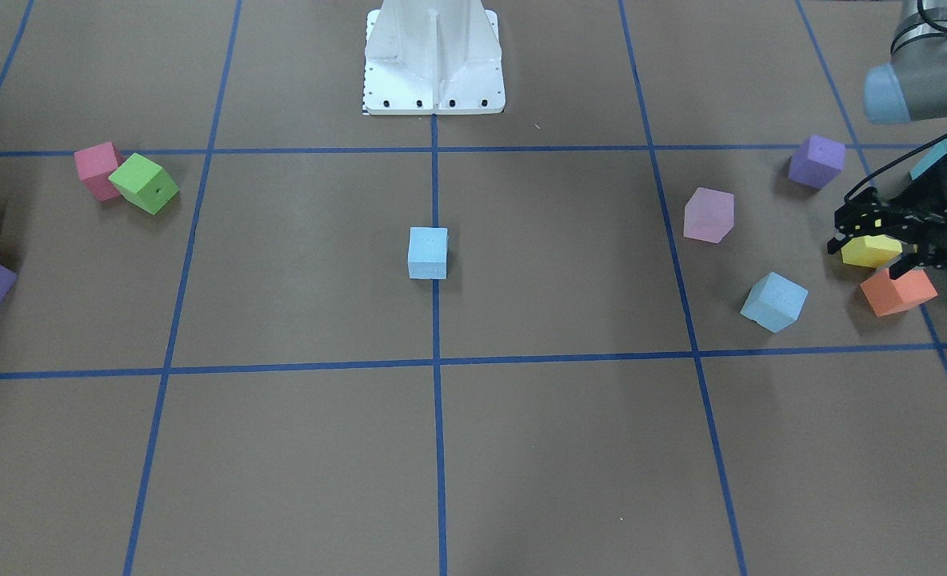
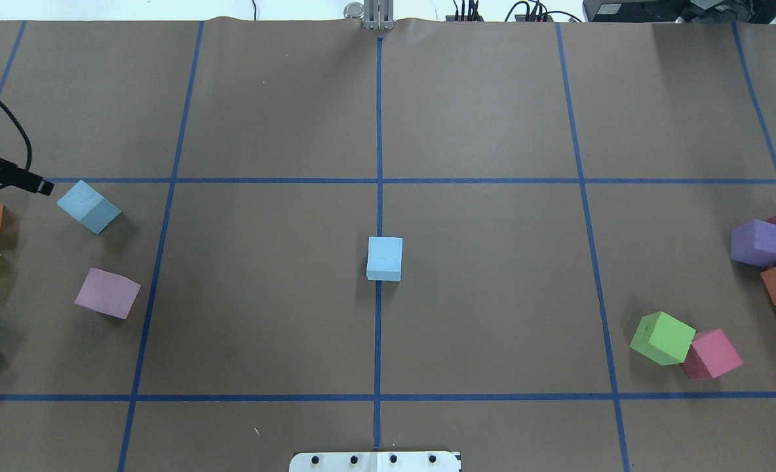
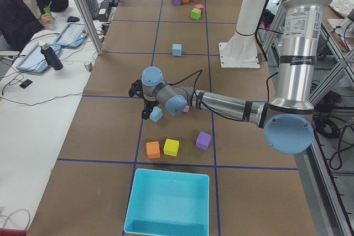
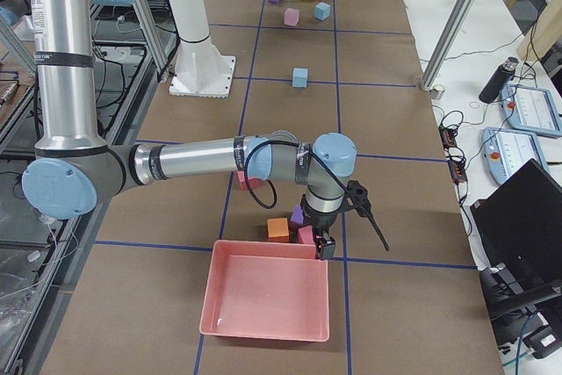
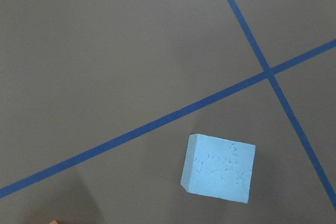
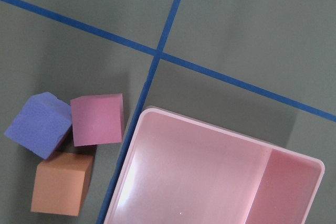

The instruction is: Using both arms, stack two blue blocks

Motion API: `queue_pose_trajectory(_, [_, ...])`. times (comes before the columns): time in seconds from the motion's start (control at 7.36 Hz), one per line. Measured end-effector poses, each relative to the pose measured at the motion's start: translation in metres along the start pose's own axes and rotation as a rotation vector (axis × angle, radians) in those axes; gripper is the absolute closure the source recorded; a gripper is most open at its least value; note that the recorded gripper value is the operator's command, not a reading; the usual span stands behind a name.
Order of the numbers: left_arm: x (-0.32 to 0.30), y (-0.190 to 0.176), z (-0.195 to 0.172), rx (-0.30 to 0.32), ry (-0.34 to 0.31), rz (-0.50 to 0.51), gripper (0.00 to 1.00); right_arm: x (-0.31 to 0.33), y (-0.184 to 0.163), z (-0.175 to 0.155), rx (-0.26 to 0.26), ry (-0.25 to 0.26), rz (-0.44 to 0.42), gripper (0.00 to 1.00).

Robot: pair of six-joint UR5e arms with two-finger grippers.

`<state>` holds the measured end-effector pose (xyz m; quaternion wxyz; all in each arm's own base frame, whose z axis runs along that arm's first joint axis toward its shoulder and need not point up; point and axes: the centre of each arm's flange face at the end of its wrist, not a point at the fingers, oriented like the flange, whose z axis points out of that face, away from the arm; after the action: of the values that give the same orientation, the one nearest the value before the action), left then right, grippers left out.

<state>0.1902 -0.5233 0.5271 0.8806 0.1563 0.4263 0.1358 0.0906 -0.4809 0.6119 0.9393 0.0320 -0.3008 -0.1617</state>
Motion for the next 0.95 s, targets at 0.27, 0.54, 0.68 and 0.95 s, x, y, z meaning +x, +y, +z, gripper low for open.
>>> queue_pose_trajectory(0.27, [0.023, -0.028, 0.046, 0.0, 0.003, 0.011, 0.02, 0.0, 0.0, 0.0, 0.0, 0.0, 0.0, 0.0])
queue_pose_trajectory(0.54, [0.033, -0.033, 0.059, -0.001, 0.005, 0.031, 0.02, 0.0, 0.0, 0.0, 0.0, -0.001, 0.001, 0.0])
queue_pose_trajectory(0.68, [0.032, -0.031, 0.06, 0.0, 0.004, 0.034, 0.02, 0.0, 0.0, 0.001, 0.0, -0.005, 0.001, 0.0])
queue_pose_trajectory(0.95, [0.018, -0.009, 0.062, 0.005, 0.006, 0.041, 0.02, -0.001, 0.0, 0.002, 0.004, -0.017, 0.003, 0.0])
